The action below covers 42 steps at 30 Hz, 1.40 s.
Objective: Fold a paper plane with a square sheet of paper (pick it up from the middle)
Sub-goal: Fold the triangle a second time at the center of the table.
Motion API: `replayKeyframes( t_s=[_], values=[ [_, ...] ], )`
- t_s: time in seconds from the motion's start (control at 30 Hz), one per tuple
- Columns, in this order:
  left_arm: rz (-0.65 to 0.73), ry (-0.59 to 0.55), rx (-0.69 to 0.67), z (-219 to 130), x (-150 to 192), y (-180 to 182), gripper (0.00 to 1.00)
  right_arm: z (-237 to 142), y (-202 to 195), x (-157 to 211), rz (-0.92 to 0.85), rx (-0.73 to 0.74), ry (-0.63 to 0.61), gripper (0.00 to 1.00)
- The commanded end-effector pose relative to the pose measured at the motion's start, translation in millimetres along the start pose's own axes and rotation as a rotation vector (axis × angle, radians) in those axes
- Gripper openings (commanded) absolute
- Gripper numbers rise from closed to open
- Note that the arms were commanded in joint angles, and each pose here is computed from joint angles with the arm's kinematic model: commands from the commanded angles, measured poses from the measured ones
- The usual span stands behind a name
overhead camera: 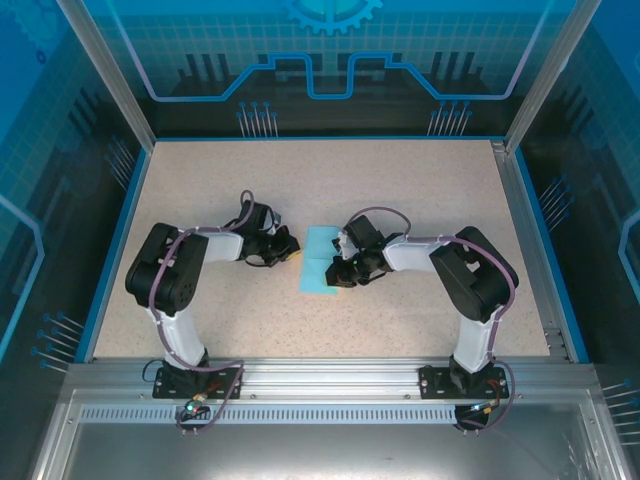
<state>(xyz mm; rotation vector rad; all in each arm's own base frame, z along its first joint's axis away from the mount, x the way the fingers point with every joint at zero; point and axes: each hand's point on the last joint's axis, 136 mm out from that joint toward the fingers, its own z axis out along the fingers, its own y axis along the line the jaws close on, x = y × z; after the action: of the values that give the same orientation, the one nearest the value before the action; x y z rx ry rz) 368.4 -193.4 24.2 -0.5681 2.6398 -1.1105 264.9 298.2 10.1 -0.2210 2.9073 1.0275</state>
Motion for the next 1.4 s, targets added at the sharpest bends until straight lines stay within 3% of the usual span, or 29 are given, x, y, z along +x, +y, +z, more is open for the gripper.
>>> replayKeyframes(
  t_s=[0.0, 0.33, 0.93, 1.37],
  values=[
    [0.050, 0.000, 0.064, -19.0, 3.4, -24.4, 0.06, 2.7, -32.1, 22.8, 0.073, 0.108, 0.079, 0.09],
    [0.125, 0.147, 0.097, -0.2, 57.4, -37.0, 0.04, 0.0, -26.5, 17.0, 0.071, 0.099, 0.063, 0.10],
    [0.053, 0.134, -0.011, 36.0, 47.4, 1.8, 0.00, -20.8, 29.3, -16.9, -0.007, -0.038, -0.002, 0.15],
    [0.044, 0.143, -0.014, 34.4, 51.9, 5.2, 0.00, 12.7, 27.2, -28.3, 0.009, -0.032, 0.040, 0.14]
  ],
)
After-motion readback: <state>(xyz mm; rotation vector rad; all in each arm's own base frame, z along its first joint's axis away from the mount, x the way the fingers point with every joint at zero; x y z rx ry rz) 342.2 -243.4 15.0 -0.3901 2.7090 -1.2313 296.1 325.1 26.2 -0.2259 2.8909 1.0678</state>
